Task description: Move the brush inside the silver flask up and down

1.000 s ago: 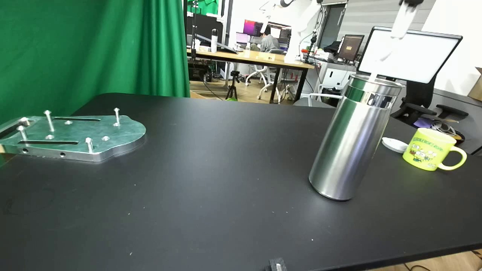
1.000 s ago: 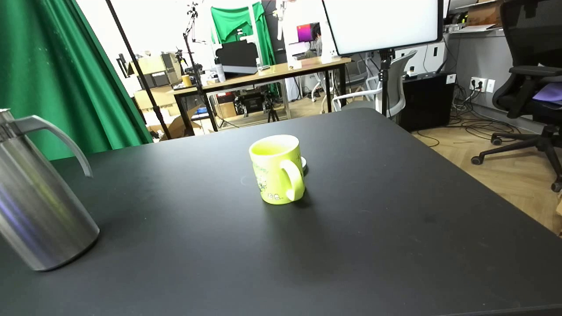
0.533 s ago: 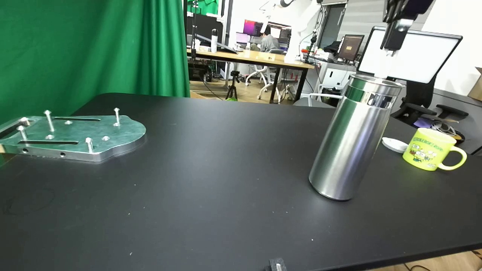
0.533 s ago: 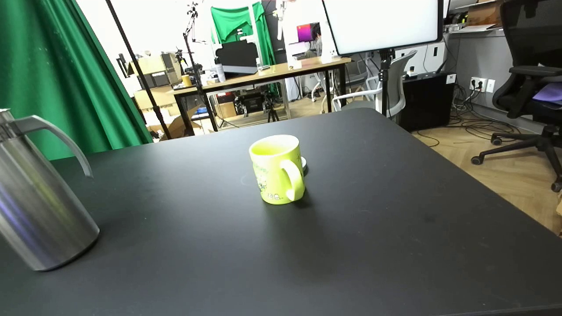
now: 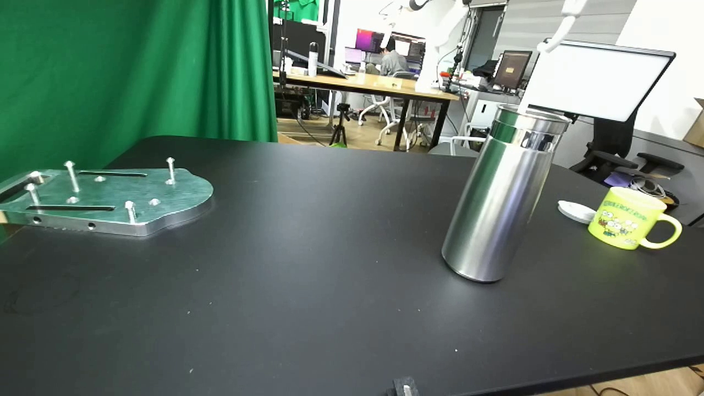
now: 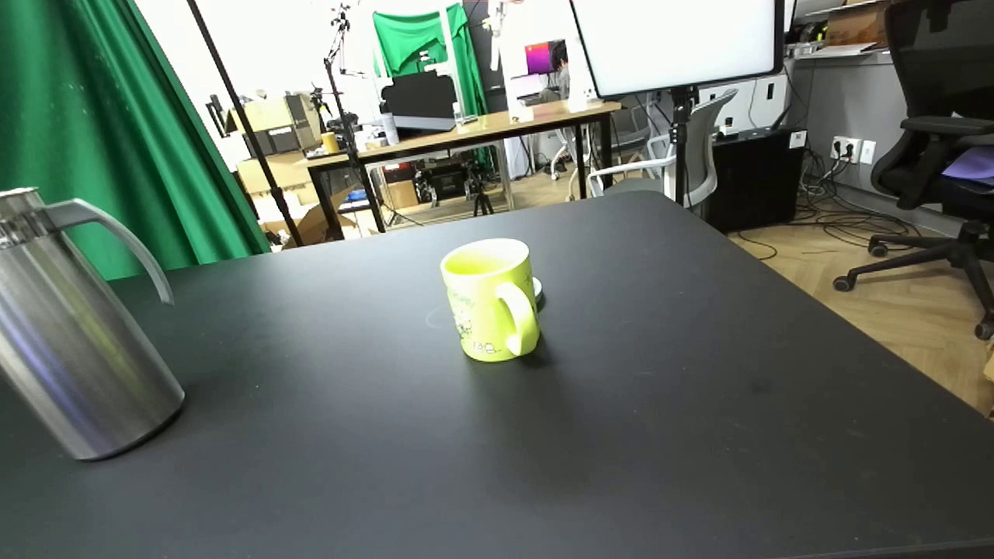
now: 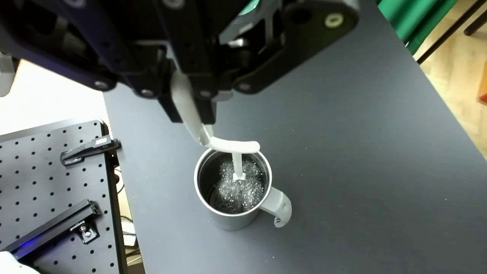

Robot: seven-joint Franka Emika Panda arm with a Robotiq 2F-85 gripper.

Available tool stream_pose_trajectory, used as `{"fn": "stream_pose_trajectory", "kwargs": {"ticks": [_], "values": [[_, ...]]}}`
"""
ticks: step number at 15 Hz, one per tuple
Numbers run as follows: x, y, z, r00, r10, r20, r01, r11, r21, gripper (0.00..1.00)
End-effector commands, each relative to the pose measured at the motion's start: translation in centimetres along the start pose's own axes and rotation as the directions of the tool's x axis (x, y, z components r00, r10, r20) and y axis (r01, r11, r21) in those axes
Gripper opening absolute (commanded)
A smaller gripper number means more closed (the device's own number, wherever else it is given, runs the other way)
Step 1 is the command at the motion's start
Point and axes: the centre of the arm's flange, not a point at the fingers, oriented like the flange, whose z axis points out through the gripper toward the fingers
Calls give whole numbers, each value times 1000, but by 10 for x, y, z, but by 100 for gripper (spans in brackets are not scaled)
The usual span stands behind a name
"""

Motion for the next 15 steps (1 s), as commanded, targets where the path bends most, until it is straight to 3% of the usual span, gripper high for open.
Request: {"fn": "stream_pose_trajectory", "kwargs": {"ticks": [1, 9, 12, 15], "values": [[-3, -2, -5, 1000, -21, -15, 21, 1000, 3, 4], [-19, 24, 98, 999, 31, 15, -33, 988, 153, 4], [-18, 31, 97, 999, 29, 26, -33, 989, 147, 4], [-11, 27, 57, 999, 6, 38, -9, 995, 97, 4]]}}
